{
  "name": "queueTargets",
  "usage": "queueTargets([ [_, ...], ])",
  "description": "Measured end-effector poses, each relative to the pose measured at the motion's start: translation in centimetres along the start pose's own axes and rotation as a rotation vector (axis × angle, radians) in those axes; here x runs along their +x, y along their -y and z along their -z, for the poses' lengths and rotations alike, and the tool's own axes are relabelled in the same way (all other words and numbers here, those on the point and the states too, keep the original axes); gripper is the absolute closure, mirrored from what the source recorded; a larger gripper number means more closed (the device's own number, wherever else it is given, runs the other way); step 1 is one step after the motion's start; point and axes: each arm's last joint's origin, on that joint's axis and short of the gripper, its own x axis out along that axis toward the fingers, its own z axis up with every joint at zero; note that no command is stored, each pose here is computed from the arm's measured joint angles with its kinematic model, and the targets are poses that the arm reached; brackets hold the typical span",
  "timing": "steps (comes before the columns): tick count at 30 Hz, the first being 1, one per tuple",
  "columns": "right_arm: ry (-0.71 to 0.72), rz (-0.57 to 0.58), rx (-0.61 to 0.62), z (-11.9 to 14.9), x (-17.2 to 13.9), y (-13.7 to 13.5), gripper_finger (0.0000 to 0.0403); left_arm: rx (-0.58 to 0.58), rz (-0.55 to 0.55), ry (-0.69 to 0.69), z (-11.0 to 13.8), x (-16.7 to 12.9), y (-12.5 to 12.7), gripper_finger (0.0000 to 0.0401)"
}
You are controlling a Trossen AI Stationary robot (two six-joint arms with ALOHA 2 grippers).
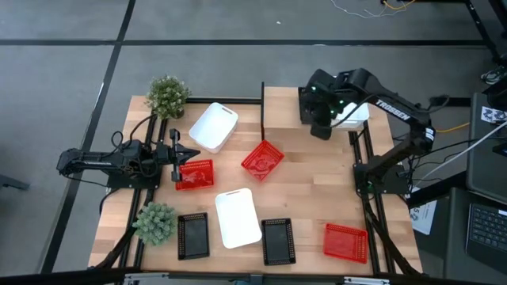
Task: Stack baskets on shelf by color
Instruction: Put the bottom right red bin on the shelf
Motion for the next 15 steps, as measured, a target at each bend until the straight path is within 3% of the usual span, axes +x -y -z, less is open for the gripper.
queueTargets([
  [3,-0.035,-0.251,0.067,0.6,-0.1,-2.3,0.0276,0.000,0.000,0.000,0.0,0.0,0.0,0.0401],
  [6,-0.107,-0.356,0.045,1.9,0.5,-5.2,0.0276,0.000,0.000,0.000,0.0,0.0,0.0,0.0401],
  [11,-0.331,-0.274,0.122,6.1,3.6,-10.6,0.0276,-0.006,0.001,0.000,0.0,0.0,0.0,0.0401],
  [15,-0.492,-0.179,0.264,10.8,7.6,-14.4,0.0276,-0.022,0.005,0.001,0.0,0.0,0.0,0.0401],
])
